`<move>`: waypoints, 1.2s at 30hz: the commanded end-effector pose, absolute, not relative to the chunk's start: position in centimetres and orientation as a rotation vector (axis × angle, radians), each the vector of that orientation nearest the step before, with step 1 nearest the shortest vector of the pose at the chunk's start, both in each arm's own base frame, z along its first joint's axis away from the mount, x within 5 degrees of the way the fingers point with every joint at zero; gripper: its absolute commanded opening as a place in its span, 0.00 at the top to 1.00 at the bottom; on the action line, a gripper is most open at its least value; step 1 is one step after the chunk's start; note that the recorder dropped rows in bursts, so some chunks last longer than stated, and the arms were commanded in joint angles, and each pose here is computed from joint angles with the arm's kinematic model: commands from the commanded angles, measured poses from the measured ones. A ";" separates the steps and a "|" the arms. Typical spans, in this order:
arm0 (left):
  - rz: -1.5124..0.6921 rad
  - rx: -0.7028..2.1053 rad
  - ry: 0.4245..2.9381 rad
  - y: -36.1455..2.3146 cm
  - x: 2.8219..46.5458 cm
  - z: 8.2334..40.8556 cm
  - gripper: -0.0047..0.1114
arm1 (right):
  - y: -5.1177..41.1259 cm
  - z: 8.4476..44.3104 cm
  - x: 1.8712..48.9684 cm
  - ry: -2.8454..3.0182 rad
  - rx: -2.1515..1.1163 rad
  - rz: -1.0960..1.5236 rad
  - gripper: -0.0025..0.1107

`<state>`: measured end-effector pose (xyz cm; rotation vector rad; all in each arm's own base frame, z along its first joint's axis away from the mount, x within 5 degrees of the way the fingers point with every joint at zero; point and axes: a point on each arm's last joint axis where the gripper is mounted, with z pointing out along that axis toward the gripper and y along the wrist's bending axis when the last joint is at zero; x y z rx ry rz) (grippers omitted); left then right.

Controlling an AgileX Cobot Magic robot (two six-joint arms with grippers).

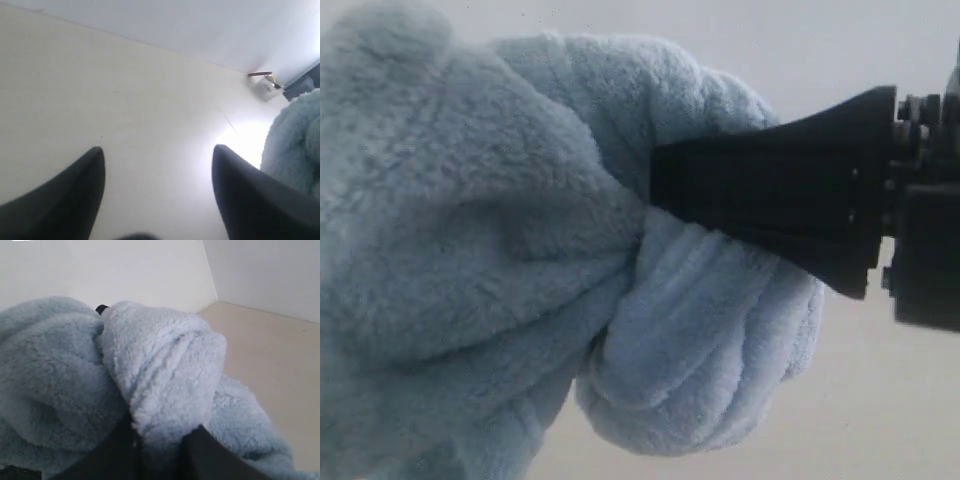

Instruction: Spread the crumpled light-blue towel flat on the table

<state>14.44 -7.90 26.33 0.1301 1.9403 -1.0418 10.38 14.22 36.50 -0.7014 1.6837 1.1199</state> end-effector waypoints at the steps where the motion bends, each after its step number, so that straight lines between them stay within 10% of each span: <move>1: -1.161 0.194 1.909 -8.6 13.9 26.6 0.45 | 14.6 36.3 10.5 1.677 -0.727 1.148 0.98; 19: -1.487 0.472 1.776 -10.1 11.3 28.1 0.45 | 17.5 33.8 12.9 1.721 -0.836 1.302 0.98; 28: -1.438 0.474 1.771 -10.0 11.6 28.2 0.92 | 16.7 33.4 14.3 1.733 -0.815 1.291 0.98; 36: -1.399 0.459 1.745 -10.0 12.3 29.6 0.92 | 16.0 33.4 14.8 1.739 -0.806 1.283 0.98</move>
